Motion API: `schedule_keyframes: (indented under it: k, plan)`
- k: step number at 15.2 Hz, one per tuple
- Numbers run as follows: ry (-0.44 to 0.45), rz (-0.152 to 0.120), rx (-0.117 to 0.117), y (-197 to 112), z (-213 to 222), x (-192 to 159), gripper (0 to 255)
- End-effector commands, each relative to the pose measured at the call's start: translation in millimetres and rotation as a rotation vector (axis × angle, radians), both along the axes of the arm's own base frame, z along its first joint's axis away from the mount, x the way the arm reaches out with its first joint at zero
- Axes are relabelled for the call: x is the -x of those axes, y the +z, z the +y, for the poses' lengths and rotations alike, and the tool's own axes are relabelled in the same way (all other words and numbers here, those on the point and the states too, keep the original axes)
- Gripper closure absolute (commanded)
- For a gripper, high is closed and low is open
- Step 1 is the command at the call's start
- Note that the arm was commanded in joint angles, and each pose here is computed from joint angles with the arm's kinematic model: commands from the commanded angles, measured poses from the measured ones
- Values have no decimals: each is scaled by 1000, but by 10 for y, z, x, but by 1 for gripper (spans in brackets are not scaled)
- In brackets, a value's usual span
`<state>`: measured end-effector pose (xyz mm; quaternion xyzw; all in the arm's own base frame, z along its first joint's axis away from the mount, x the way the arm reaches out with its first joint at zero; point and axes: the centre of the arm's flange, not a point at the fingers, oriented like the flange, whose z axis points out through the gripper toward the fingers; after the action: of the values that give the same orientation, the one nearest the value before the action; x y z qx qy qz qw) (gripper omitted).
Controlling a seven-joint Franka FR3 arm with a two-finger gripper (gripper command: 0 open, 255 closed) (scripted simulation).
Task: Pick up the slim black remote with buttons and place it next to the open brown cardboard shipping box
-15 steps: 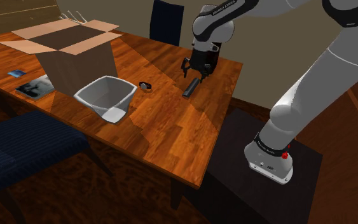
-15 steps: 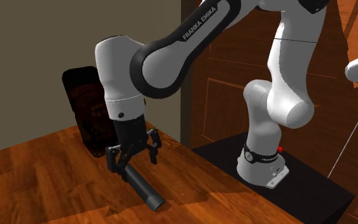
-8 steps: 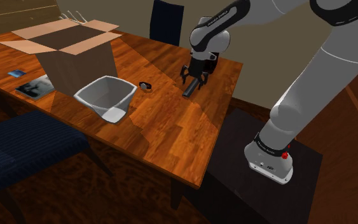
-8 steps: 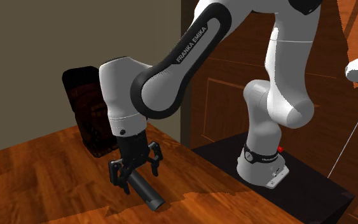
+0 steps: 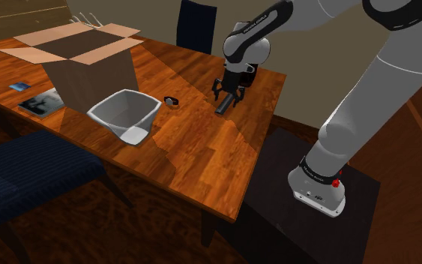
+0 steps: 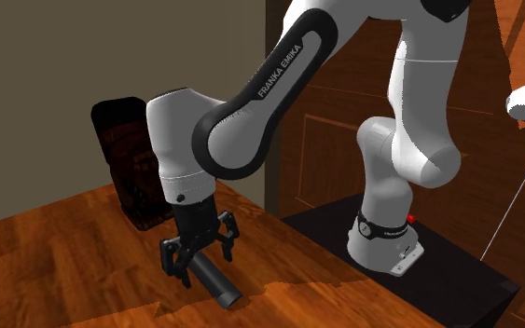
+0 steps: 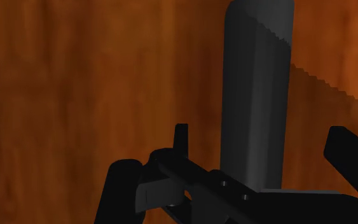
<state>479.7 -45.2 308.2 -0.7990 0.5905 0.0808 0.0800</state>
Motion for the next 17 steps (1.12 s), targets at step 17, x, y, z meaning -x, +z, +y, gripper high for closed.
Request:
schedule_keyframes:
  k: [17]
  plan:
    - [0, 0, 0, 369, 0, 0, 255]
